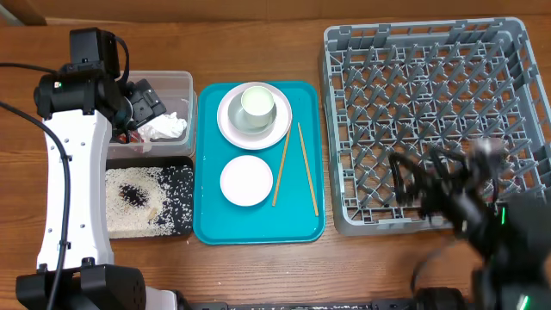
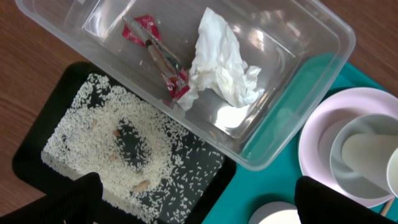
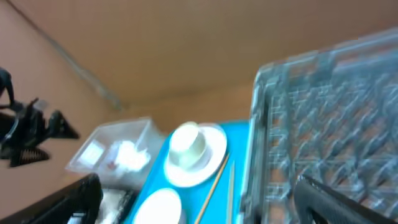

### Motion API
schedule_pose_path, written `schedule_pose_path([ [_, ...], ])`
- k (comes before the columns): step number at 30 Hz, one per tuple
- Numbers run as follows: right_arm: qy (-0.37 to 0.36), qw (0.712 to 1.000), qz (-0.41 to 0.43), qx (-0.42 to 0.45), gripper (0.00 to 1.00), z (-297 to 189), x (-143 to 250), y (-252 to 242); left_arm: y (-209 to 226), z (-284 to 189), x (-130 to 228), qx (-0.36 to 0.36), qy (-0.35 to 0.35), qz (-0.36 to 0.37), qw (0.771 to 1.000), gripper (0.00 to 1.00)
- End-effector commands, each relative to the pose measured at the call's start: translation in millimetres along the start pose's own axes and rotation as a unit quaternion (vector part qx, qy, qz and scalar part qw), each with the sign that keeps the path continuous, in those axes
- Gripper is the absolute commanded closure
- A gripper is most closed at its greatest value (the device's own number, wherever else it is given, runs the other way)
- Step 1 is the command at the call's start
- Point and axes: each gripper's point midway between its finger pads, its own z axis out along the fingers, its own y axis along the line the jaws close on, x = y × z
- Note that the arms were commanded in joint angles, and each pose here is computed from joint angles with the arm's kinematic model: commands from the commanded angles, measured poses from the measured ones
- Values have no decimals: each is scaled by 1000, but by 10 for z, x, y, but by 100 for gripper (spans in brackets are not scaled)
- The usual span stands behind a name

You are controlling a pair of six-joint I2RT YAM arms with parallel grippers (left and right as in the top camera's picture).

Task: Sort waste into correct bins and load items into the dishwasher
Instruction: 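Move the right gripper over the wooden chopsticks on the teal tray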

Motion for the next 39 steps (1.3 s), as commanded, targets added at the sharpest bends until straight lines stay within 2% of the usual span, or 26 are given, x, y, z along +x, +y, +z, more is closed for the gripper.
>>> schedule_pose_path([
  [1,135,988,59,-37,0,348,-31,173,8,-13,-48,-2,-6,2,1000,0],
  [6,324,937,125,-42,0,862,331,371,9,-12,-47,-2,-6,2,1000,0],
  [11,427,896,102,-69,0,1406,982,628,8,-13,-48,-2,-6,2,1000,0],
  [15,435,892,81,-91,0,1621,1154,757,9,-12,-47,-2,-6,2,1000,0],
  [19,417,904,60,-75,0,1752,1191,779,8,-13,-49,-2,-6,2,1000,0],
  [22,417,907,48,-44,0,1779,1293,785,9,-12,-47,-2,-6,2,1000,0],
  [29,416,906,22,-68,0,1794,1418,1051,9,-12,-47,-2,-6,2,1000,0],
  [30,415,907,20,-69,5,1798,1418,1060,8,-13,-48,-2,-6,2,1000,0],
  [32,412,908,21,-69,29,1811,1406,1062,8,-12,-48,-2,-6,2,1000,0],
  [34,400,915,40,-22,69,1857,1387,938,8,-13,-48,-2,-6,2,1000,0],
  [35,392,918,55,10,74,1880,1382,856,9,-12,-47,-2,-6,2,1000,0],
  [37,369,923,77,76,76,1922,1384,677,9,-12,-47,-2,-6,2,1000,0],
  [39,343,927,78,132,83,1952,1396,522,8,-13,-48,-2,-6,2,1000,0],
])
